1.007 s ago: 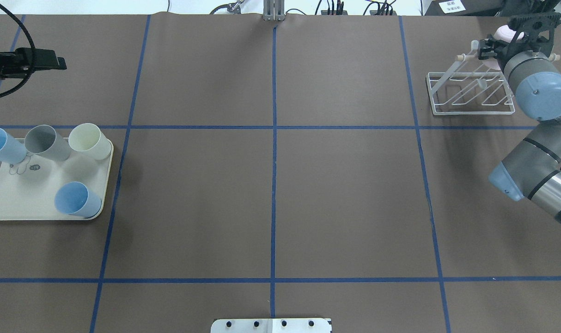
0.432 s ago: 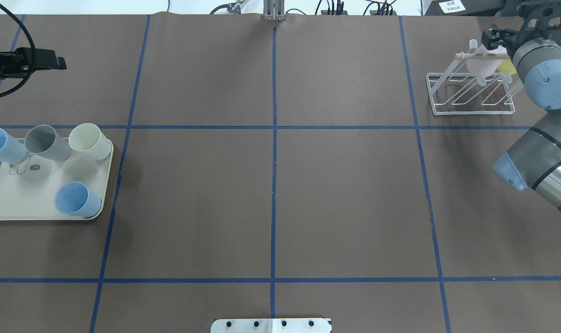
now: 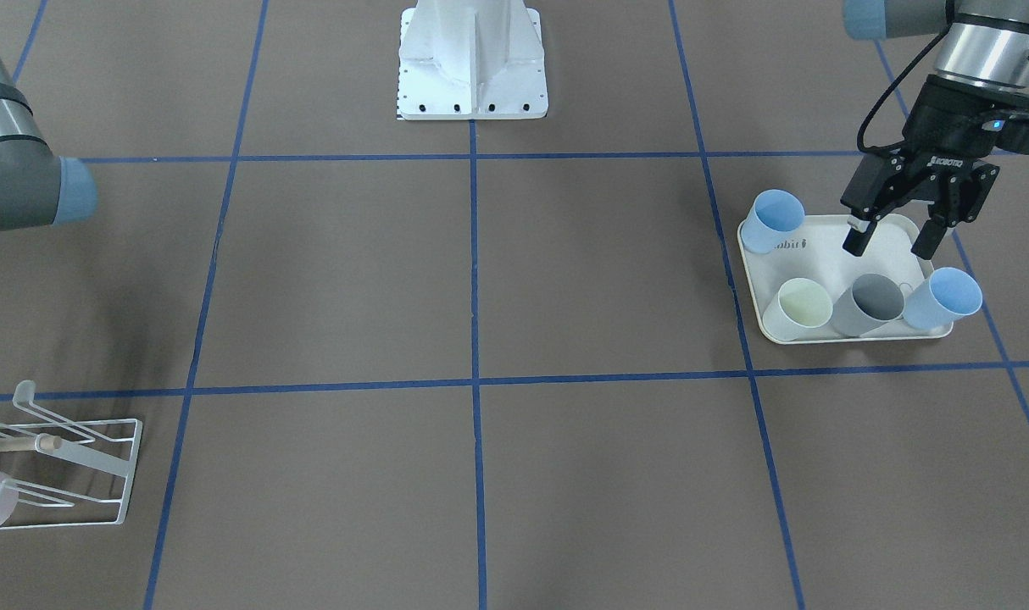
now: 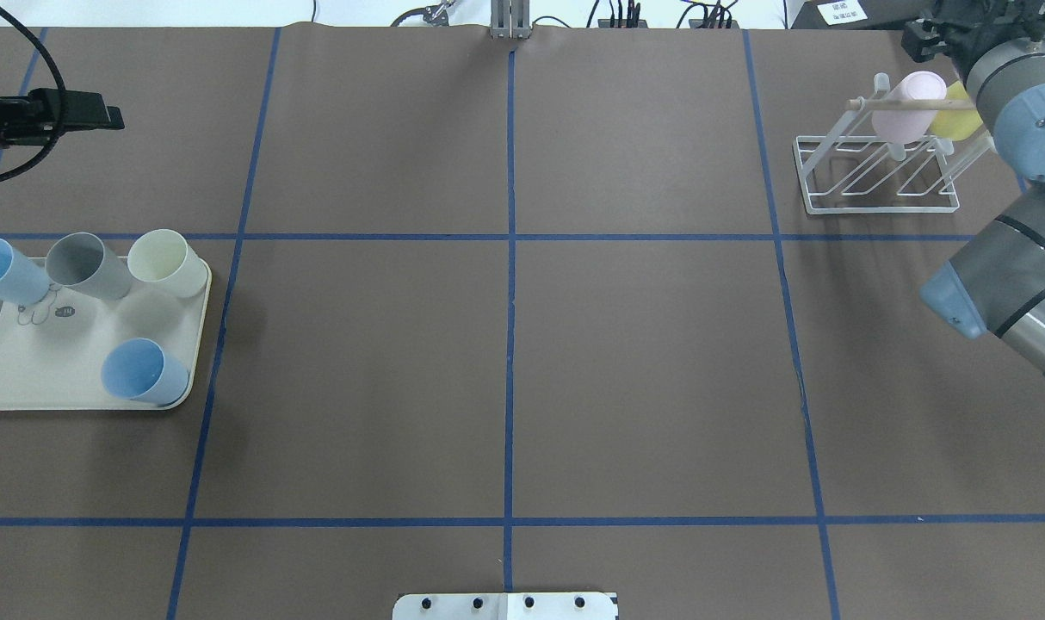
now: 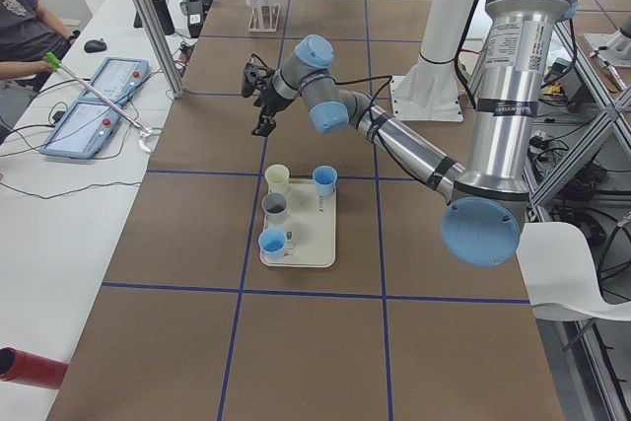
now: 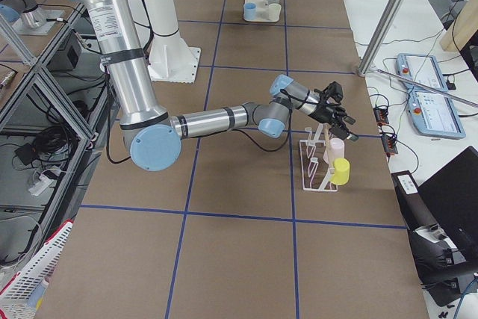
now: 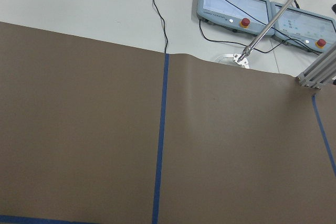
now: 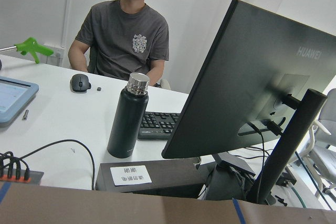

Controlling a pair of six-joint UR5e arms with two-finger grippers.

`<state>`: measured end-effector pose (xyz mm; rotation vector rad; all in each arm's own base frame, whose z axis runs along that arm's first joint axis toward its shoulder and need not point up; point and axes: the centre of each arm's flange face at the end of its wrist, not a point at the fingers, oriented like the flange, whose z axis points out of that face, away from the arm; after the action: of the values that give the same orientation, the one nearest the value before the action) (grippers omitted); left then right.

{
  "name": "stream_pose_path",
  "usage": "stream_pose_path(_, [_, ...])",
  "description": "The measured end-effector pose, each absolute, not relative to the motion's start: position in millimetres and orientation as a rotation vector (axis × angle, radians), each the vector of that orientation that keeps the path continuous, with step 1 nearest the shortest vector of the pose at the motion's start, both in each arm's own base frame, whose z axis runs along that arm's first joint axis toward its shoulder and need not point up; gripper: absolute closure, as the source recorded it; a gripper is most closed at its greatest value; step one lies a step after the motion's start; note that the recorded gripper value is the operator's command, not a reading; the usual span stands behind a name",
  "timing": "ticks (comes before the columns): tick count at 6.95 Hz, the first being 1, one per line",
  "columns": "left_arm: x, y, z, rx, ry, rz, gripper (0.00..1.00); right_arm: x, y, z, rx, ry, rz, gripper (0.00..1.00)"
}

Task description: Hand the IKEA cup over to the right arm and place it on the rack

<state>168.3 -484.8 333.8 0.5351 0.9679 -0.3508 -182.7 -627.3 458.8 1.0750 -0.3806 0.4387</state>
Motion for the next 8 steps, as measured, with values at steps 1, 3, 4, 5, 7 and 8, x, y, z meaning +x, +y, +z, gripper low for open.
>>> stream_pose_path(1, [168.2, -485.8, 336.5, 0.533, 0.963, -0.351, 0.0, -175.7, -619.2, 428.5, 1.106, -0.458, 0.495, 0.01])
stream_pose_path(3, [169.8, -489.0, 349.0, 0.512, 0.946, -0.35, 0.0, -162.9, -594.5, 375.8, 1.134, -0.647, 0.631, 0.01])
stream_pose_path(4, [170.1, -485.7, 362.7, 0.473, 0.941, -0.343, 0.0, -157.5, -580.0, 355.3, 1.125, -0.749, 0.683, 0.01])
stream_pose_path(5, [168.7, -475.9, 382.9, 0.412, 0.938, -0.331, 0.0, -152.6, -564.2, 338.9, 1.099, -0.853, 0.728, 0.0])
stream_pose_path(7, [158.4, -448.1, 431.5, 0.295, 0.905, -0.33, 0.0, -147.7, -535.8, 318.4, 1.018, -1.024, 0.763, 0.0])
stream_pose_path(8, [152.8, -436.0, 449.3, 0.259, 0.885, -0.338, 0.0, -150.0, -526.1, 312.4, 0.982, -1.097, 0.783, 0.0])
